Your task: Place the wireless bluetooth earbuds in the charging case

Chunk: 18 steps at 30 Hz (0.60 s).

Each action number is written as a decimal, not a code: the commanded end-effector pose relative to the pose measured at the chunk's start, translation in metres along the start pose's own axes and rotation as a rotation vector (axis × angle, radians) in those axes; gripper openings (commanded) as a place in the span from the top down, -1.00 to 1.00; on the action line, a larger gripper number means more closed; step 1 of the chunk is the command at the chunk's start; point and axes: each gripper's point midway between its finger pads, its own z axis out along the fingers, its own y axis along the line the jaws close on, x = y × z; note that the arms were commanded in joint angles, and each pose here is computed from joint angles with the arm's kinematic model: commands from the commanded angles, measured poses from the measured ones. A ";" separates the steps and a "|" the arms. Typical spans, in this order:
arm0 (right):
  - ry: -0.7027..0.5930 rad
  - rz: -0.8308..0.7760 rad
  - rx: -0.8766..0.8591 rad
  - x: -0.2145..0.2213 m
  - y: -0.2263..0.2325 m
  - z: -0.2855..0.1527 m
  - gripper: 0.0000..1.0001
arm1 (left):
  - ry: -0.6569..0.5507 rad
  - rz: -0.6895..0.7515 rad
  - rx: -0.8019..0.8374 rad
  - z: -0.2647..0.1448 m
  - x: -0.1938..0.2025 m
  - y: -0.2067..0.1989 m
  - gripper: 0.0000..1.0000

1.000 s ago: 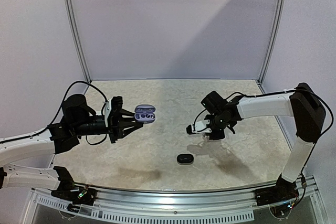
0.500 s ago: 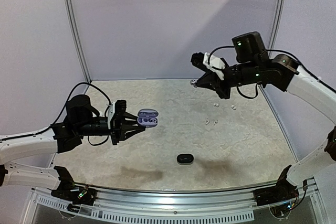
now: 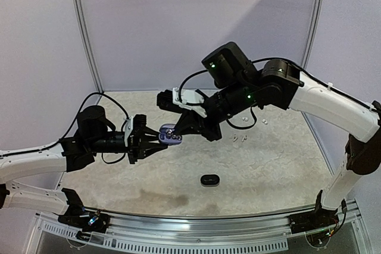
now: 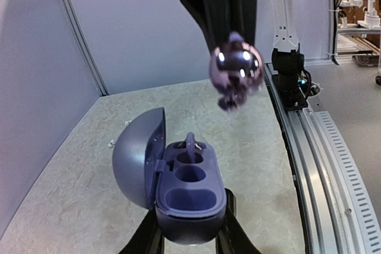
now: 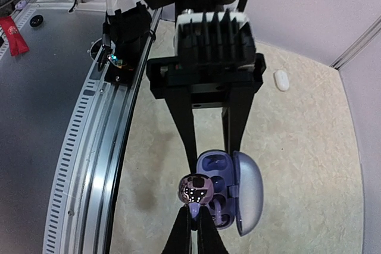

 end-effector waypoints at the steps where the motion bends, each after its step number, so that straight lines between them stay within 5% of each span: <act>1: 0.055 0.014 -0.006 0.006 0.003 0.006 1.00 | -0.006 0.034 0.027 0.005 -0.007 -0.006 1.00; 18: 0.150 -0.010 0.007 0.020 -0.007 0.035 1.00 | 0.008 0.064 0.009 0.005 -0.005 -0.004 1.00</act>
